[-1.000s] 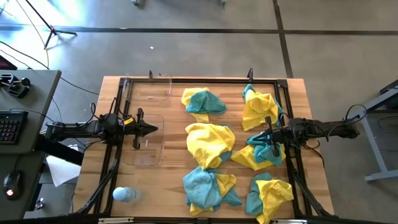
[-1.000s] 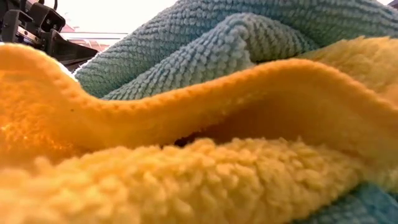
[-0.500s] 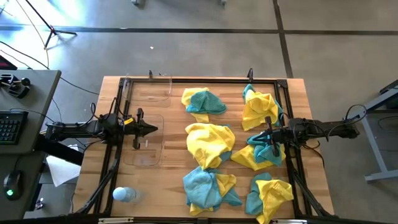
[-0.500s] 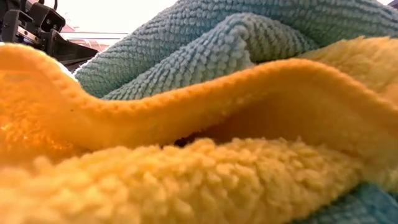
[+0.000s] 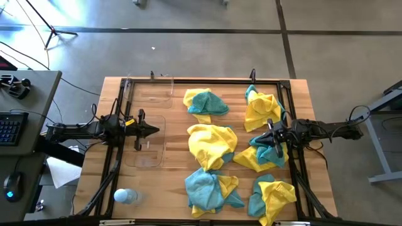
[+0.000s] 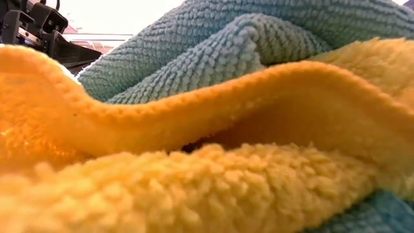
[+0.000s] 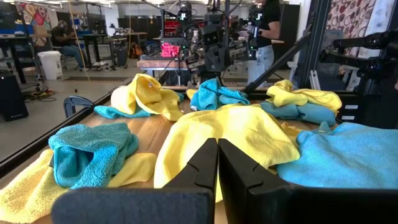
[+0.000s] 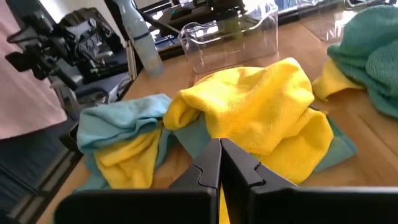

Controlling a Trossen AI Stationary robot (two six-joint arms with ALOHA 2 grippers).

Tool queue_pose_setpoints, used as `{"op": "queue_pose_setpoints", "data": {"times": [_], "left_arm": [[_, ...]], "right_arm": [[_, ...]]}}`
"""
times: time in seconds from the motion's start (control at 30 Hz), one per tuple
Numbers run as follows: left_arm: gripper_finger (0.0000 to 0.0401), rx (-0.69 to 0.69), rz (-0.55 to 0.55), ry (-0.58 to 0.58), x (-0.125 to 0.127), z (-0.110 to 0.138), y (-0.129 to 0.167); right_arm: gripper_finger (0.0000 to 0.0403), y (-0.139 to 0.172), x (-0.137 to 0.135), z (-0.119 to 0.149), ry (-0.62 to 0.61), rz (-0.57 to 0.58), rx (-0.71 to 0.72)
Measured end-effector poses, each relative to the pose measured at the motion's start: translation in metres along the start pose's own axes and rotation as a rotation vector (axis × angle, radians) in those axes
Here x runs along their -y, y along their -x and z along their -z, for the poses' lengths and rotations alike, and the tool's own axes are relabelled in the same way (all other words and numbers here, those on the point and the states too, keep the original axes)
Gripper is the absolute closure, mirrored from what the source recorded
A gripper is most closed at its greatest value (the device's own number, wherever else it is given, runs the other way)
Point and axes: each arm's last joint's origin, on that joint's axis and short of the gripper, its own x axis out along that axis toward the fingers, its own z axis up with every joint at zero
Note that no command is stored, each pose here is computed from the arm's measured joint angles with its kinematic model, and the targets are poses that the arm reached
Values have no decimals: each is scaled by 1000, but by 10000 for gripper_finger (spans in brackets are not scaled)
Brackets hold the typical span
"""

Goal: Sort microfiber towel by color & place in baskets
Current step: Put the blue microfiber cloth into the bottom transparent bin

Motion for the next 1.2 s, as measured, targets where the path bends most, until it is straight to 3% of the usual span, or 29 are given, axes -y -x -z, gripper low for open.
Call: {"op": "queue_pose_setpoints", "data": {"times": [0.17, 0.33, 0.43, 0.53, 0.67, 0.9, 1.03, 1.2], "left_arm": [[401, 0, 0, 0, 0, 0, 0], [401, 0, 0, 0, 0, 0, 0], [401, 0, 0, 0, 0, 0, 0], [401, 0, 0, 0, 0, 0, 0], [401, 0, 0, 0, 0, 0, 0], [401, 0, 0, 0, 0, 0, 0], [401, 0, 0, 0, 0, 0, 0], [401, 0, 0, 0, 0, 0, 0]], "right_arm": [[402, 0, 2, -5, 46, 87, 68], [402, 6, -5, -32, 141, 121, 325], [402, 17, -9, -57, 221, 251, 406], [402, 27, -15, -82, 305, 359, 370], [402, 33, -24, -115, 350, 474, 175], [402, 25, -35, -156, 230, 636, -296], [402, 14, -38, -164, 144, 750, -602], [389, -1, -40, -158, 62, 742, -967]]}}
